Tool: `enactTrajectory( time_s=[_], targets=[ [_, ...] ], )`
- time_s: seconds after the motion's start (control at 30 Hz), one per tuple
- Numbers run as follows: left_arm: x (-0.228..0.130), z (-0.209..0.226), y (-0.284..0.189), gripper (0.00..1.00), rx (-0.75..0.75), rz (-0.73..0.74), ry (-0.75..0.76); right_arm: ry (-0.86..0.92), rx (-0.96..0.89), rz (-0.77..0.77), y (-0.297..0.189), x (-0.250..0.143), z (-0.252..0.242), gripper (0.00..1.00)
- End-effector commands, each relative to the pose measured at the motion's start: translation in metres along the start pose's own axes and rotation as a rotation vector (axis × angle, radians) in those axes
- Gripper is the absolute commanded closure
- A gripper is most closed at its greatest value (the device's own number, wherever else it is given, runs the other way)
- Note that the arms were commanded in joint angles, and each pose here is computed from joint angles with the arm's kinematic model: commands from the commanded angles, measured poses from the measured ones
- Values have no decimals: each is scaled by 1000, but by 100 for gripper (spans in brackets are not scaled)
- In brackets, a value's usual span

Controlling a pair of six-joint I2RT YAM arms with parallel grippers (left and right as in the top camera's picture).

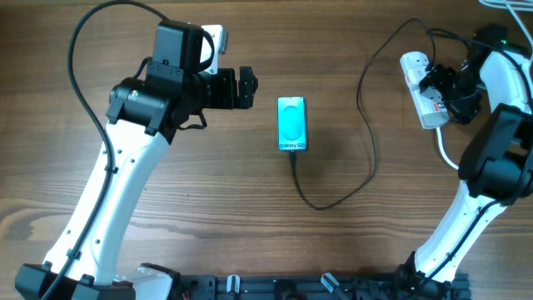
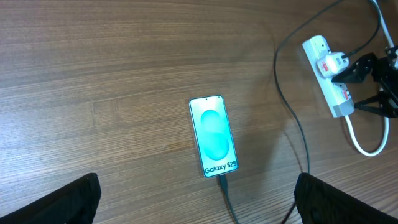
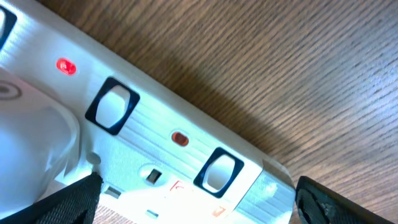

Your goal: Plug charger to phone and switch on socket

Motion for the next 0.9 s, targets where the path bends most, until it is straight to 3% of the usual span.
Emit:
enactTrajectory(
  time_s=[0.0, 0.27, 0.5, 0.87],
  targets=[
    [0, 3, 0, 0, 13, -2, 9, 5, 39, 2, -18, -17, 15, 0],
    [0, 3, 0, 0, 13, -2, 9, -12, 150, -150, -118, -31, 12, 0],
    [0, 3, 0, 0, 13, -2, 9, -26, 242, -260, -210, -71, -11, 0],
    [0, 3, 0, 0, 13, -2, 9, -136, 262, -309, -274, -153, -55, 1]
  ],
)
Point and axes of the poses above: each gripper's point midway between its finger pads, its own y axis out along the fingers, its own z axis along the line the jaws close on, x = y × z, the point moved 7 cm from there along -y, back along the fingers, and after that the axes turned 11 degrees about y, right-handed, at the moved point
